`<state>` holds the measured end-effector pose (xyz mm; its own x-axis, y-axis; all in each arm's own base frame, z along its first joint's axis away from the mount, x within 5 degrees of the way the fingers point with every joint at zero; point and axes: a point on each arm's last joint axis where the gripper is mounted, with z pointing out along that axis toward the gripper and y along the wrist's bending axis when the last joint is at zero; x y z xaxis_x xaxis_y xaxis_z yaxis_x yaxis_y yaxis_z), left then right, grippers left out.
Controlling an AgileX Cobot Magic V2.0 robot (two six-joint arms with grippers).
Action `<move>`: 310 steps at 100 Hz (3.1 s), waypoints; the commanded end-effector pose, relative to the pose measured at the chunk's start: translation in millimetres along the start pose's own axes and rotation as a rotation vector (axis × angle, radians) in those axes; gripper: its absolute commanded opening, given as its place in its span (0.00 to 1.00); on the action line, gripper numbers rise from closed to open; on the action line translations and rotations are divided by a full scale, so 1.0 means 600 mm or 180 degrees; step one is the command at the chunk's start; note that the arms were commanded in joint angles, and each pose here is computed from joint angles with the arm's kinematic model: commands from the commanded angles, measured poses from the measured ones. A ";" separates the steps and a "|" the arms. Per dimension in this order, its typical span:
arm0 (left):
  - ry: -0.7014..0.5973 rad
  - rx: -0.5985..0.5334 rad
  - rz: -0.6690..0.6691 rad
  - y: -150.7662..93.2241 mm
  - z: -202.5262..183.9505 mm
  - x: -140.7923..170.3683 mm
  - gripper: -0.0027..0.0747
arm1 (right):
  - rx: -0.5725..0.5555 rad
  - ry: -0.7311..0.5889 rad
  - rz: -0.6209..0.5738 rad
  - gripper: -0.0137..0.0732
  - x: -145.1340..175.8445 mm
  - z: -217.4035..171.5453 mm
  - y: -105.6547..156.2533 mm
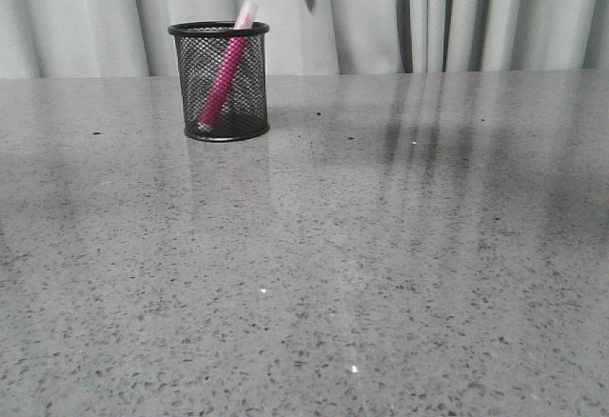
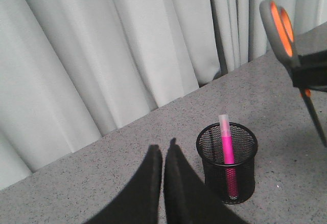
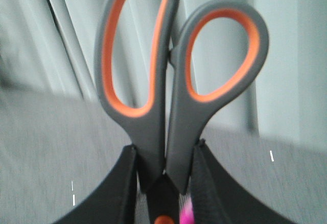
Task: Put pen and scissors into bin
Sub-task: 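Carry the scissors above the mesh cup, blades down, then lower the scissors into the cup and open the right gripper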
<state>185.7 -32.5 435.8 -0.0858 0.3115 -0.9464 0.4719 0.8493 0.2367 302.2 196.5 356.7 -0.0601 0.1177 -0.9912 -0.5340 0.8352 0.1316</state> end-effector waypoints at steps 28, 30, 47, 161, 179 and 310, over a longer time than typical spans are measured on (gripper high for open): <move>-0.0265 -0.0124 -0.0088 0.003 -0.011 -0.024 0.01 | -0.0114 -0.1219 -0.0031 0.07 -0.049 0.057 0.004; -0.0265 -0.0124 -0.0088 0.003 -0.011 -0.024 0.01 | -0.0118 -0.1202 -0.0043 0.07 -0.048 0.062 0.004; -0.0265 -0.0124 -0.0088 0.003 -0.011 -0.024 0.01 | -0.0122 -0.1203 -0.0048 0.07 -0.042 0.095 0.004; -0.0262 -0.0118 -0.0088 0.003 -0.011 -0.024 0.01 | -0.0036 -0.0356 -0.0053 0.07 0.083 0.143 -0.010; -0.0262 -0.0118 -0.0088 0.003 -0.011 -0.024 0.01 | -0.0123 -0.0313 -0.0168 0.07 0.086 0.143 0.000; -0.0262 -0.0118 -0.0088 0.003 -0.011 -0.024 0.01 | -0.0147 -0.0374 -0.0210 0.47 0.043 0.121 0.006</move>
<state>185.7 -32.6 436.0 -0.0851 0.3081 -0.9475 0.4721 0.8499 0.2340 372.2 248.8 280.8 -0.0825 0.0345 -0.9960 -0.5564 0.8275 0.0747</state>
